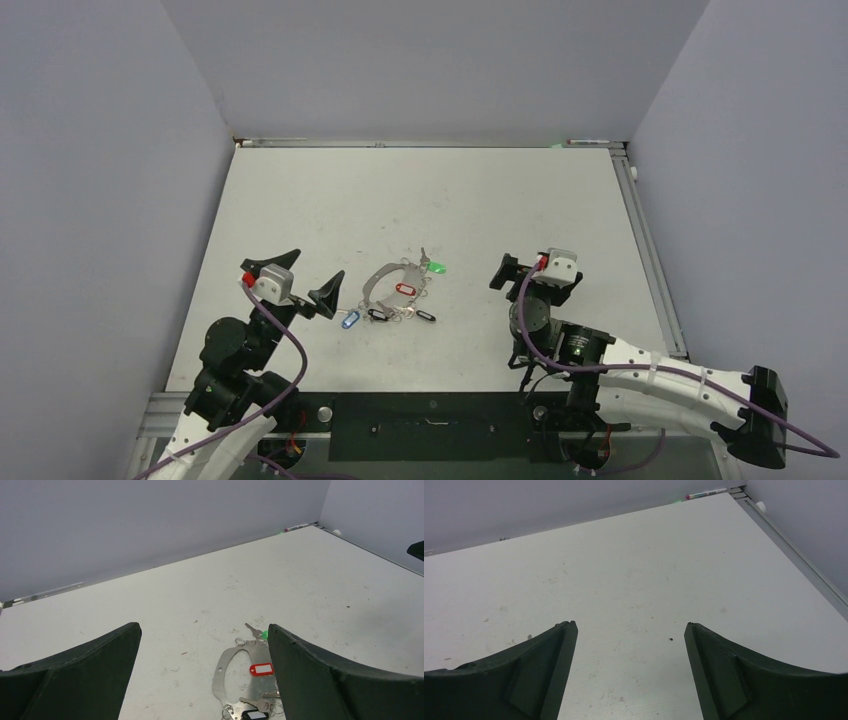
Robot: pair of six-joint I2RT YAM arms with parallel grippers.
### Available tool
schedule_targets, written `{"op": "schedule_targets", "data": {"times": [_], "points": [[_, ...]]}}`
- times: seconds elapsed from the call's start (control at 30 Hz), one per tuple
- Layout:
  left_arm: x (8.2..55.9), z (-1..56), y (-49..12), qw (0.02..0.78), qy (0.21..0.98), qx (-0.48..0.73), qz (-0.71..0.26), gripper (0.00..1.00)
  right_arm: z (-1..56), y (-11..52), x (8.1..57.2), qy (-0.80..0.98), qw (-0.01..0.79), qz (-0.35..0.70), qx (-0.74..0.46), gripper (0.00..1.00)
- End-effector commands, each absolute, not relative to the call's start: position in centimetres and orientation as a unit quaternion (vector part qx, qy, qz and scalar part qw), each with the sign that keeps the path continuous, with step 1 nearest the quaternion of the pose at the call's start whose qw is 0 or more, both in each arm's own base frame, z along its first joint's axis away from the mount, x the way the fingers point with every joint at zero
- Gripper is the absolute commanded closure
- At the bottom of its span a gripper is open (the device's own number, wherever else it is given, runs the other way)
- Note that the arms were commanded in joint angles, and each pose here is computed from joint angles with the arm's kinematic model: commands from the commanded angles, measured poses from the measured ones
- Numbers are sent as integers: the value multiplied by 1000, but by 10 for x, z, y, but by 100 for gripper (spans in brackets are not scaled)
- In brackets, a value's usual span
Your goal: Put the keys on the keyring
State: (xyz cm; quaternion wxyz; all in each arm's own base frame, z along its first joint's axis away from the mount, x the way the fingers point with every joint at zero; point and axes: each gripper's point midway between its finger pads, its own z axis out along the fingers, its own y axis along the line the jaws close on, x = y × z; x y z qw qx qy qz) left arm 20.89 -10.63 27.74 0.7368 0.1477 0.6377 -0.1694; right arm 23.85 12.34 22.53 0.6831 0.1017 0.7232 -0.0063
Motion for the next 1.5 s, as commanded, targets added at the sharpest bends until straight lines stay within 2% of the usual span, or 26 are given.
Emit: {"op": "schedule_targets", "data": {"times": [0.0,0.13,0.2,0.33,0.43,0.5,0.57,0.77,0.9,1.0,1.27,1.47], "points": [[207,298,-103,753,620,139,-171,4,219,110,237,720,679,-29,138,18],[207,298,-104,753,620,140,-171,4,211,110,237,722,676,-37,141,18],[209,296,-102,752,622,138,-166,4,209,105,237,716,679,-52,154,13],[213,292,-96,753,629,125,-150,4,204,103,242,708,685,-94,147,11],[224,282,-77,750,647,79,-108,4,203,89,249,686,686,-162,179,10],[231,275,-61,748,659,36,-74,4,201,80,259,680,682,-167,210,7],[237,268,-52,744,667,16,-51,4,188,76,275,699,670,-168,185,6],[253,243,-47,717,697,2,-9,4,174,85,303,729,655,-118,162,6],[264,233,-43,721,692,-35,0,4,174,78,315,742,638,-123,165,6],[266,228,-48,714,700,-17,1,4,176,93,317,770,614,-85,151,10],[264,227,-54,718,696,-1,-16,4,178,121,296,783,614,48,89,9],[264,226,-57,717,697,3,-25,4,184,108,285,778,612,57,129,9]]}}
